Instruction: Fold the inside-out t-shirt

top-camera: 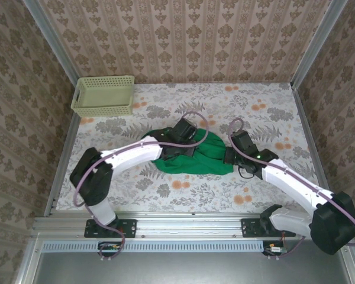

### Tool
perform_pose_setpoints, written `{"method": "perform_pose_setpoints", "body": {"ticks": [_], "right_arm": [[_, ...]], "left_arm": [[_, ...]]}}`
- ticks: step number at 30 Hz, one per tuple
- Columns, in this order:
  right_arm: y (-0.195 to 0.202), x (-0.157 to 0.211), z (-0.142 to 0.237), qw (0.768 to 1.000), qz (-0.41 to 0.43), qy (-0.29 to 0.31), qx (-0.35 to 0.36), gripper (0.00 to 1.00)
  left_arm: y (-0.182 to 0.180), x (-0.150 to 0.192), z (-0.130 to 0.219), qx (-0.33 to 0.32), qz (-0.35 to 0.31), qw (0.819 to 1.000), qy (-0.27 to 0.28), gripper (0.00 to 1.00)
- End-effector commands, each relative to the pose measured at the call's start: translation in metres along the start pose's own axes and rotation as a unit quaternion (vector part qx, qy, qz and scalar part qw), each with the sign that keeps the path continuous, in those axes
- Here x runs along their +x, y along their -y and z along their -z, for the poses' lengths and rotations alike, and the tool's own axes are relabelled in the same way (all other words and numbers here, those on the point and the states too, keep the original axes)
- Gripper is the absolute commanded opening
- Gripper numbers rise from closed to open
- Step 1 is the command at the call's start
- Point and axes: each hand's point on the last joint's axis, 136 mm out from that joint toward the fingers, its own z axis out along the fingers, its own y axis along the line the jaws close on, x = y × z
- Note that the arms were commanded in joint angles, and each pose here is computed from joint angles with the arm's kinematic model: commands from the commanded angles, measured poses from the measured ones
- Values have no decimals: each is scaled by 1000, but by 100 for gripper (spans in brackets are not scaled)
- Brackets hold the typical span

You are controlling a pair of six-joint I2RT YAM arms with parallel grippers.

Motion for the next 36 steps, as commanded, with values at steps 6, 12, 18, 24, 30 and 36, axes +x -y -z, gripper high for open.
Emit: {"method": "perform_pose_setpoints", "body": {"ticks": [6,12,18,24,30,36], "right_arm": [[-11,-25,5,1000,-15,5,-8,0],[-31,-86,61,994,-26,69,-86,0],[-78,-140,173,945,-7,202,-255,0],[-88,-150,182,939,-8,208,-272,0],[-127,-170,172,951,29,174,-254,0],[-192,-199,203,937,79,198,-276,0]], "left_arm": [[21,0,49,72,-23,996,43,0],[13,-51,139,95,-33,983,153,0],[-17,-92,248,95,-8,953,287,0],[-79,-85,214,13,58,973,221,0],[-77,-106,213,22,54,980,188,0],[-84,-137,312,-19,21,958,285,0]]}}
